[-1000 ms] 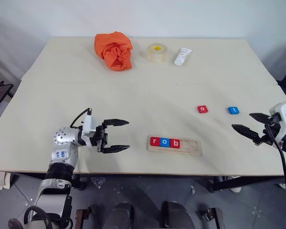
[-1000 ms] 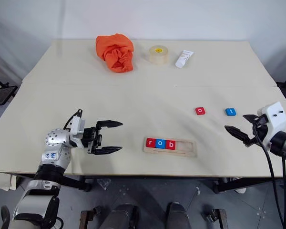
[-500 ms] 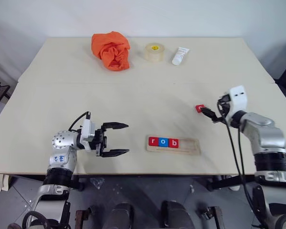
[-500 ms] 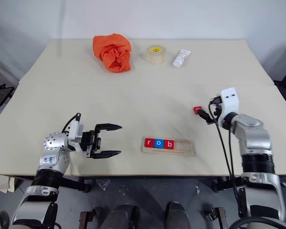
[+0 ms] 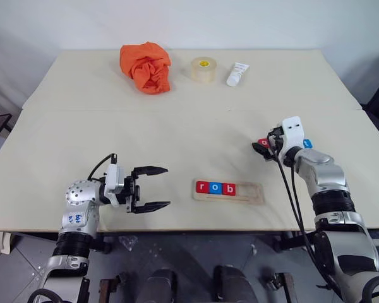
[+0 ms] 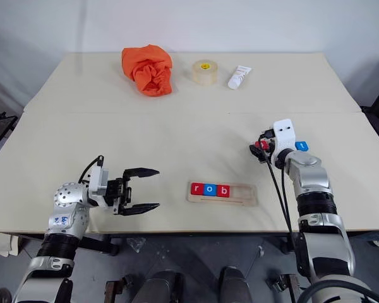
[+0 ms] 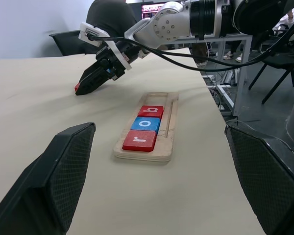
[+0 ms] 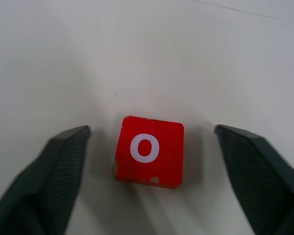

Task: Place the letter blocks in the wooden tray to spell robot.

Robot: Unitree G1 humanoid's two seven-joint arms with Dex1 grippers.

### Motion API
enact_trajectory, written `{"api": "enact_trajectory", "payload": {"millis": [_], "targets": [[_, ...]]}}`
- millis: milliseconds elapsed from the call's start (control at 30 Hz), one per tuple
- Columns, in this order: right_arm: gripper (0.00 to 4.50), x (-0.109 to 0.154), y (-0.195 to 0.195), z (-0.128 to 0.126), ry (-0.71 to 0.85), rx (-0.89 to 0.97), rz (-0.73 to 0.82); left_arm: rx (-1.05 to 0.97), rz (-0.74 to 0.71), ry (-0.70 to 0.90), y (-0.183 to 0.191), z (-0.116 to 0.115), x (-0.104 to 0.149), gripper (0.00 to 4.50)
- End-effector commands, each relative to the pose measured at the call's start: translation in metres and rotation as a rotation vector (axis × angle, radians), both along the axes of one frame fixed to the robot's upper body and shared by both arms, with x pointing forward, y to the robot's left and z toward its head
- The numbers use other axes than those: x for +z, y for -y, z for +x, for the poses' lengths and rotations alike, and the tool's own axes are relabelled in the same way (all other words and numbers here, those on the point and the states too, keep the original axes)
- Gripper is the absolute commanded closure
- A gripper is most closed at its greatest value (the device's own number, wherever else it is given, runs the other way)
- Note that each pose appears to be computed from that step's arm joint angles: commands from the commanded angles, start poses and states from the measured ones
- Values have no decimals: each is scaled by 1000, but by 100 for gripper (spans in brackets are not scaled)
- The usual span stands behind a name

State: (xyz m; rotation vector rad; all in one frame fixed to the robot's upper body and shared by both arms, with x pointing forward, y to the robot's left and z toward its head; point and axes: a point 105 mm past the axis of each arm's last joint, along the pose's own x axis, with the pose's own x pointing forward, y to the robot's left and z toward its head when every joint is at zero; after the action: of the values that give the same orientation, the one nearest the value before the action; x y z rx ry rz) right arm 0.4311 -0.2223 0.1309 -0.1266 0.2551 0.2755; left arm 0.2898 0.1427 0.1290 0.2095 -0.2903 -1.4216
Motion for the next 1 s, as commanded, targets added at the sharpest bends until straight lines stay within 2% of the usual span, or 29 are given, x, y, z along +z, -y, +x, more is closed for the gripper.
{"api": "enact_trajectory", "payload": {"millis": [33, 133, 167, 300, 433, 700, 833, 1000], "targets": [[186, 1, 5, -3, 9, -35, -8, 7, -15, 36, -3, -2, 9, 0], [289, 4, 5, -9, 24, -44, -5, 0, -13, 32, -2, -2, 8, 0], [305, 6, 6, -11, 34, -51, -2, -3, -12, 30, -2, -2, 8, 0], [303, 25, 11, -26, 99, -95, 18, -18, -11, 26, -1, -2, 7, 0], [303, 38, 11, -61, 128, -123, 18, -45, -3, 22, 2, -3, 7, 0], [303, 19, 7, -126, 32, -250, 5, -102, 16, -8, -2, -5, 6, 0], [303, 8, -3, -141, 0, -280, 26, -104, 22, -11, -2, -2, 7, 0], [303, 2, -6, -148, -25, -302, 41, -107, 20, 0, 1, 2, 10, 0]]}}
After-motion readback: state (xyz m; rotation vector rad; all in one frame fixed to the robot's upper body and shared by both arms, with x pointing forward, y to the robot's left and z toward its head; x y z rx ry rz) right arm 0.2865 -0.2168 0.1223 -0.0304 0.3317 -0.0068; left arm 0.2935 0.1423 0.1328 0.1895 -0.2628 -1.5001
